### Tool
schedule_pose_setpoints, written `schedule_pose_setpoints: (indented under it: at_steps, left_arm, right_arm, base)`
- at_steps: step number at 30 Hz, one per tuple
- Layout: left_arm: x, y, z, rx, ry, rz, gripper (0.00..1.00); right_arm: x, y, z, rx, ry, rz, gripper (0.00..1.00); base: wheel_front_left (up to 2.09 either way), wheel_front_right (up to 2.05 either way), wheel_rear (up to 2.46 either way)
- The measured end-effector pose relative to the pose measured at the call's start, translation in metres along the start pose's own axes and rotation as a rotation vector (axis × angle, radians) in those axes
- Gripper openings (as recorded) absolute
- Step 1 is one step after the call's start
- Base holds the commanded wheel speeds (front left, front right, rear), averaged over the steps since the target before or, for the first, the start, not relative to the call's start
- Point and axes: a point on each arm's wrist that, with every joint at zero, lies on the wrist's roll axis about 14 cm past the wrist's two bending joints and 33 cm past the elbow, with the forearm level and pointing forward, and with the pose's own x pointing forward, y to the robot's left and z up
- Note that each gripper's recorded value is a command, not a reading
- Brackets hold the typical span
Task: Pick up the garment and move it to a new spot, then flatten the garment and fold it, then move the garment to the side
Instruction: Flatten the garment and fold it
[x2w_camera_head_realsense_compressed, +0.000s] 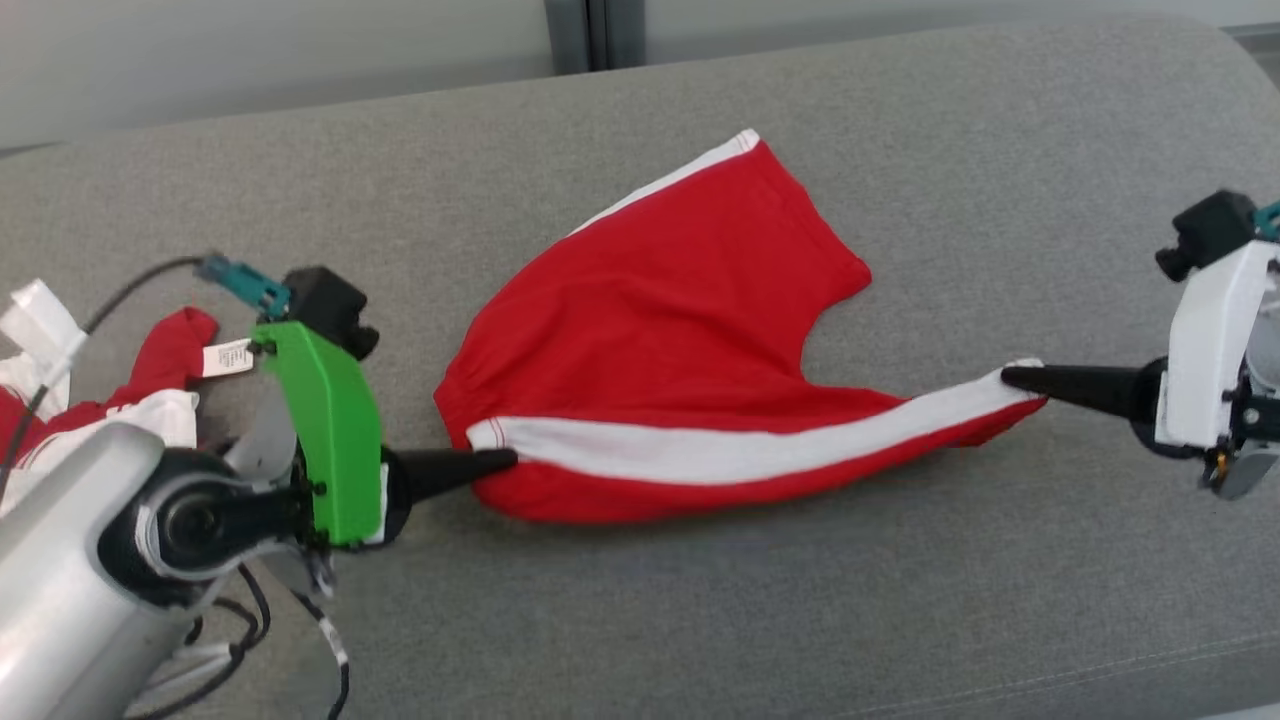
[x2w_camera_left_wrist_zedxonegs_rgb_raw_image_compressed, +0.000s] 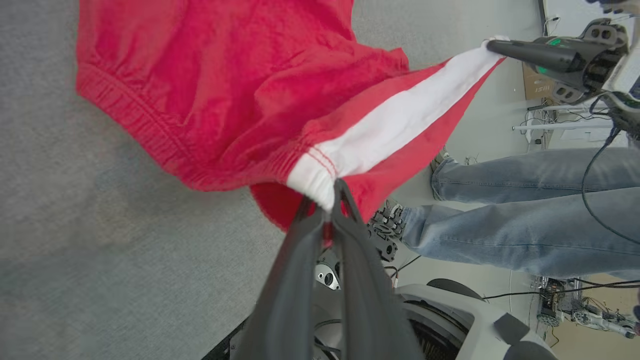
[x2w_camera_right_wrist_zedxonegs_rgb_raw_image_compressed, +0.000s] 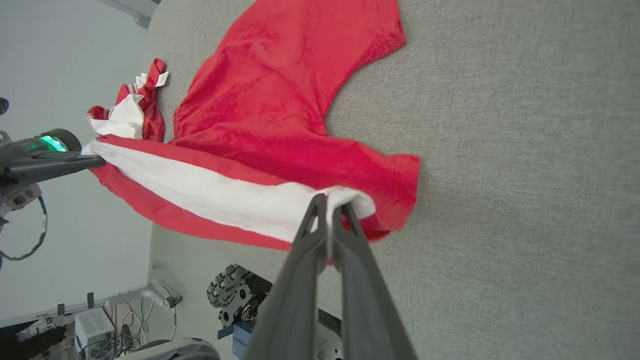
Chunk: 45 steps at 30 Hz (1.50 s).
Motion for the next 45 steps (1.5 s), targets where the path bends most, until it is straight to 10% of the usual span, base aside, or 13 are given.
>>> schedule_pose_setpoints:
  at_steps: [18, 38, 39, 40, 41, 45]
  left_arm:
    - [0.023, 0.088, 0.068, -0.206, -0.051, 0.058, 0.0]
    - [0.014, 0.156, 0.064, -0.272, -0.11, 0.206, 0.0]
    - [0.014, 0.158, 0.064, -0.271, -0.111, 0.211, 0.33]
    - [0.014, 0.159, 0.064, -0.273, -0.113, 0.214, 1.0]
    - [0.014, 0.16, 0.064, -0.275, -0.117, 0.217, 1.0]
    - [0.01, 0.161, 0.061, -0.264, -0.109, 0.237, 1.0]
  right_arm:
    - [0.107, -0.042, 0.12, 0.033, 0.045, -0.027, 0.0]
    - [0.214, -0.042, 0.144, -0.113, 0.057, -0.035, 0.0]
    - [0.216, -0.045, 0.143, -0.112, 0.06, -0.044, 0.2]
    - [0.217, -0.046, 0.143, -0.11, 0.056, -0.049, 0.81]
    - [0.217, -0.047, 0.145, -0.105, 0.042, -0.053, 1.0]
    - [0.215, -0.04, 0.152, -0.107, -0.002, -0.053, 1.0]
  base:
    - [0.0, 0.0, 0.0]
    - [0.0, 0.0, 0.0]
    - [0.0, 0.0, 0.0]
    - [0.0, 0.0, 0.0]
    - [0.0, 0.0, 0.0]
    - [0.0, 0.0, 0.0]
